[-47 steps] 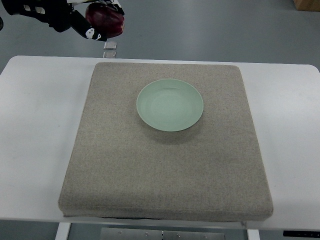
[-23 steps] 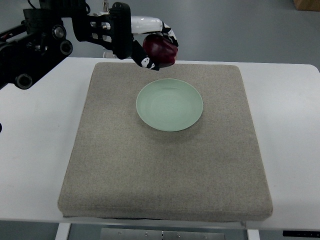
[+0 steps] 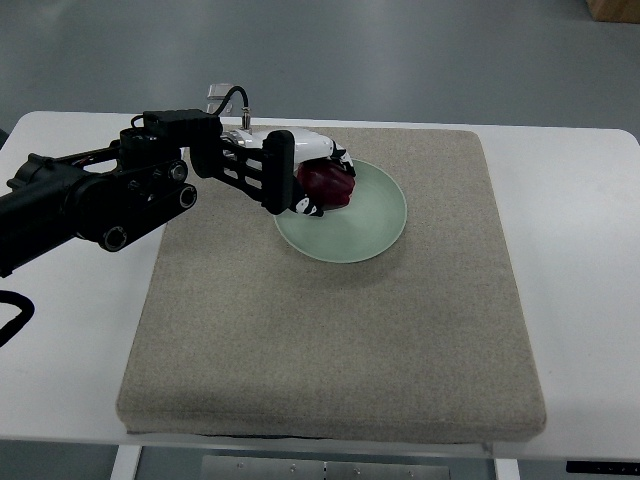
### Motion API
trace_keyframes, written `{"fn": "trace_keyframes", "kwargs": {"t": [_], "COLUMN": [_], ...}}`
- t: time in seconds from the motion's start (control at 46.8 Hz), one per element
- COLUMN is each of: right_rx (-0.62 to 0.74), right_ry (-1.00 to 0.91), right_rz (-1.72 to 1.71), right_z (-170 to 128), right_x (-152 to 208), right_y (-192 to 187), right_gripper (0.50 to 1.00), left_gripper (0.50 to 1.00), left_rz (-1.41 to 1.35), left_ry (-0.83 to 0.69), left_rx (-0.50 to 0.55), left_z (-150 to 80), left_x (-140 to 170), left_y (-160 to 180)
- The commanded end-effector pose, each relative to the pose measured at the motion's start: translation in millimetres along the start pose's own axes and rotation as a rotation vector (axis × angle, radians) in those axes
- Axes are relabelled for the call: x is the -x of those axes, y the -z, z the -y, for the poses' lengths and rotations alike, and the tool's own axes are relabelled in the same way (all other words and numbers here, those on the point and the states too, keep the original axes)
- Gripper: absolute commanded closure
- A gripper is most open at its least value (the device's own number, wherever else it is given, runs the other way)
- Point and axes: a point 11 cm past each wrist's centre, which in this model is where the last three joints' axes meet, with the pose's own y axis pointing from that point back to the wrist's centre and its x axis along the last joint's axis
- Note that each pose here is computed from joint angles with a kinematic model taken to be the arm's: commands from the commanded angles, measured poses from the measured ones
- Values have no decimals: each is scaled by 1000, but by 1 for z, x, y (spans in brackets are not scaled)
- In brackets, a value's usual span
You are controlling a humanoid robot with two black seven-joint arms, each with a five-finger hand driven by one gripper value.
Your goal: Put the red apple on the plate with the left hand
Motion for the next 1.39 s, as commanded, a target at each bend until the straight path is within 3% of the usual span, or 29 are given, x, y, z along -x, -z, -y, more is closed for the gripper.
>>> {"fn": "trace_keyframes", "kwargs": {"t": [0.0,0.192,0.321,0.385,0.47,0.663,0.748,0.941,1.09,1.368], "right_rx": [0,0,0,0,0,0,0,0,0,0], "right_ry": [0,0,0,0,0,0,0,0,0,0], "right_rz": [0,1,0,0,0,0,1,0,1,0], "right_z": [0,0,0,0,0,0,0,0,0,0], "right_x": [0,0,0,0,0,0,0,0,0,0], "right_y": [0,0,0,0,0,0,0,0,0,0], "right_gripper": [570,570,568,570,568,568,568,568,570,568], "left_gripper": [1000,1000,720,701,632,617,557,508,504,504], "left_rz": [-7,-26,-29,-32,-39,-115,-156,-282,-502,-949], "left_ry": [3,16,17,16,16,2,-3,-70,-189,-391], "left_rx": [-5,-10,-11,-10,-7,13,24,18,32,70], "left_z": [4,7,6,6,6,3,2,-19,-45,-81], "left_x": [3,13,15,14,14,6,-1,-38,-68,-84], "left_y": [0,2,2,2,2,0,-2,15,36,79]}}
